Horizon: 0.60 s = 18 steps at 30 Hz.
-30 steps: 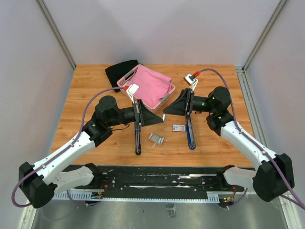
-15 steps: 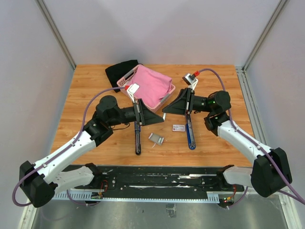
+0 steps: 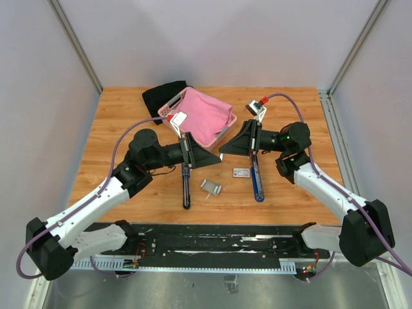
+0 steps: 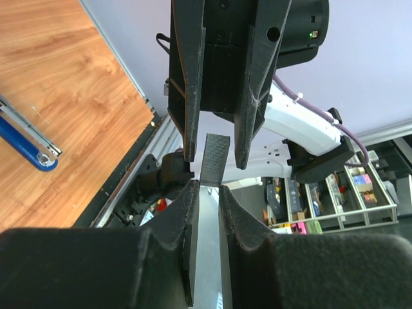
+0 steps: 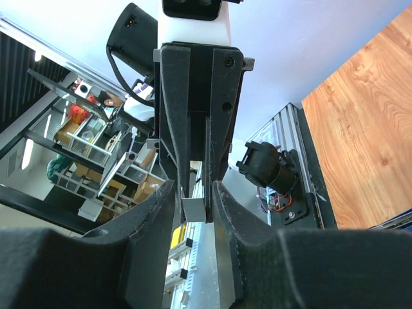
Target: Load the staples into the stapler
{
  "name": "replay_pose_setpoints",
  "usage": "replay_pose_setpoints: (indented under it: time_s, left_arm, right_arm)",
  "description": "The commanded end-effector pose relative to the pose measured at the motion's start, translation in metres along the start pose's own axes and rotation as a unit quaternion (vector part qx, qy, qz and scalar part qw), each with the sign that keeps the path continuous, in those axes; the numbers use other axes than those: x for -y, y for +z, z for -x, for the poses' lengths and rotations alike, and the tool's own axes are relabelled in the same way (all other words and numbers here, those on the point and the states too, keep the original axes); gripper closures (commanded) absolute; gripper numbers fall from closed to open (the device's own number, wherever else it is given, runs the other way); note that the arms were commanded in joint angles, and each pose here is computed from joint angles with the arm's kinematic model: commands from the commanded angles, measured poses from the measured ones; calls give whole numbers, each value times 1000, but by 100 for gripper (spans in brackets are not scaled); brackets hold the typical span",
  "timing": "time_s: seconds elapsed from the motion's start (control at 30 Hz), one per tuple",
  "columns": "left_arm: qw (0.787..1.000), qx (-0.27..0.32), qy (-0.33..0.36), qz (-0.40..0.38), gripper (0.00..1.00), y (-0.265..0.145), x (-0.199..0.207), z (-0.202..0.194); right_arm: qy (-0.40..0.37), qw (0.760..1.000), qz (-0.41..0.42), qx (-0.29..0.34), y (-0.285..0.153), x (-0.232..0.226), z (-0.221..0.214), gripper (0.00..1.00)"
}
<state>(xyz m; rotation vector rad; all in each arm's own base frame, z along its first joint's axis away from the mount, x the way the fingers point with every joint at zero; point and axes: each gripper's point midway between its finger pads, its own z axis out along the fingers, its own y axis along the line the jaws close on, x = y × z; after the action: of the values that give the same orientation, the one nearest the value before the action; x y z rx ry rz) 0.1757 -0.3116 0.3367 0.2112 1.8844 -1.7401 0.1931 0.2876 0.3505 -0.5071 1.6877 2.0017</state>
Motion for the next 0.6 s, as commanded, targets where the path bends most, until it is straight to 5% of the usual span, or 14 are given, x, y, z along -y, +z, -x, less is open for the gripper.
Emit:
replay_pose_setpoints:
  time_s: [0.0, 0.33, 0.57]
  left_arm:
    - [1000, 13, 12, -20, 82, -3, 12, 6]
    - [1000, 11, 9, -17, 80, -3, 10, 5]
    - [997, 50, -21, 57, 24, -20, -29, 16]
  right_arm:
    - [-19, 1000, 9, -7, 0, -8, -7, 70]
    - [-23, 1000, 8, 9, 2, -11, 1, 91]
    - [-34, 995, -87, 19, -3, 15, 6, 93]
